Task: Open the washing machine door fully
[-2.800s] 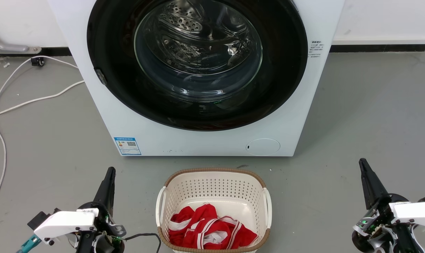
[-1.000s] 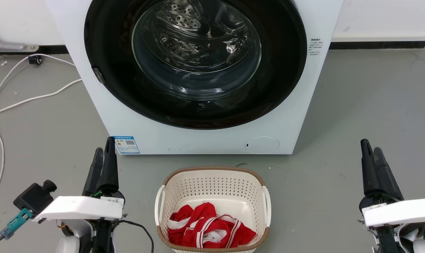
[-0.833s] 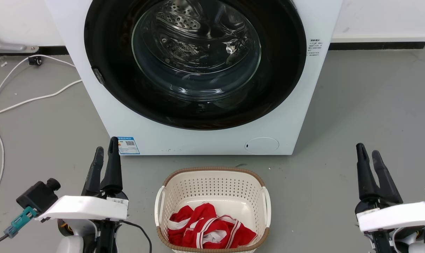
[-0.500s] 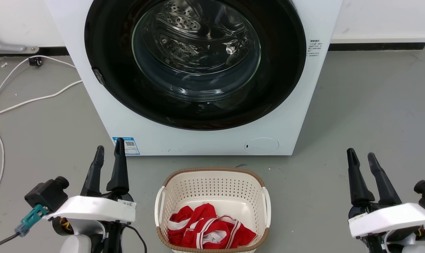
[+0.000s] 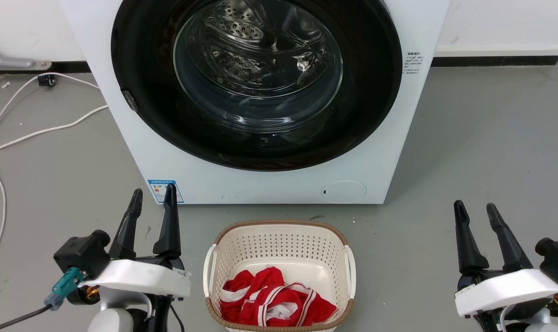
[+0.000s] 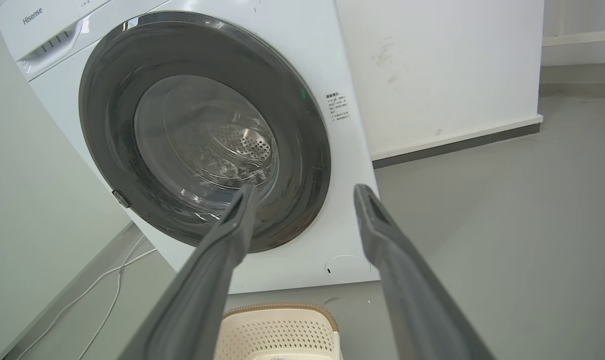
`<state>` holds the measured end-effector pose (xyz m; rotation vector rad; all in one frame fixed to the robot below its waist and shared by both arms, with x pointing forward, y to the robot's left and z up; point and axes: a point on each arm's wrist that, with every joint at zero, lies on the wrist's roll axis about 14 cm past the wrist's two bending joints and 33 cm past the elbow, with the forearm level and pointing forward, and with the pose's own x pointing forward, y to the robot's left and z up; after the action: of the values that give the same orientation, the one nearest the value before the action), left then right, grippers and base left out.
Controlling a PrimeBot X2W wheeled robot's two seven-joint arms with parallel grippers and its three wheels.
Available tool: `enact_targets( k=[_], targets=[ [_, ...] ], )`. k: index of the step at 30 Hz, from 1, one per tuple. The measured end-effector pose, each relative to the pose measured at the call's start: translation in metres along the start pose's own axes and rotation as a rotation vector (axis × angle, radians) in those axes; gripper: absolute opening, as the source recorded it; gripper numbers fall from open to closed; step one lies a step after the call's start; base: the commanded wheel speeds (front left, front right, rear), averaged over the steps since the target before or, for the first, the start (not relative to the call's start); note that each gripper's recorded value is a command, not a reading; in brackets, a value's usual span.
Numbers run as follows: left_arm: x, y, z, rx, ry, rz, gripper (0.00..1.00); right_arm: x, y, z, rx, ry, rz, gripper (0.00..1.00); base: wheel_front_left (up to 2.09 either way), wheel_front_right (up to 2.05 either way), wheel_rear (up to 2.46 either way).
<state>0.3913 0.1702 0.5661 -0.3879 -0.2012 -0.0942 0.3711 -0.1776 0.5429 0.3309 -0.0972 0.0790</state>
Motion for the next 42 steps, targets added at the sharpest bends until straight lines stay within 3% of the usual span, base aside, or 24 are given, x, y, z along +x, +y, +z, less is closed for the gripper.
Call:
enact_targets(
  k=[18, 42],
  targets=[
    [-0.008, -0.007, -0.002, 0.213, -0.001, -0.038, 1.00, -0.004, -0.003, -0.006, -0.182, 0.024, 0.000, 1.00, 0.00, 0.00, 0.00],
    [-0.015, -0.013, -0.006, 0.343, -0.018, -0.055, 1.00, -0.004, 0.006, 0.000, -0.330, 0.001, 0.036, 1.00, 0.00, 0.00, 0.00]
  ],
)
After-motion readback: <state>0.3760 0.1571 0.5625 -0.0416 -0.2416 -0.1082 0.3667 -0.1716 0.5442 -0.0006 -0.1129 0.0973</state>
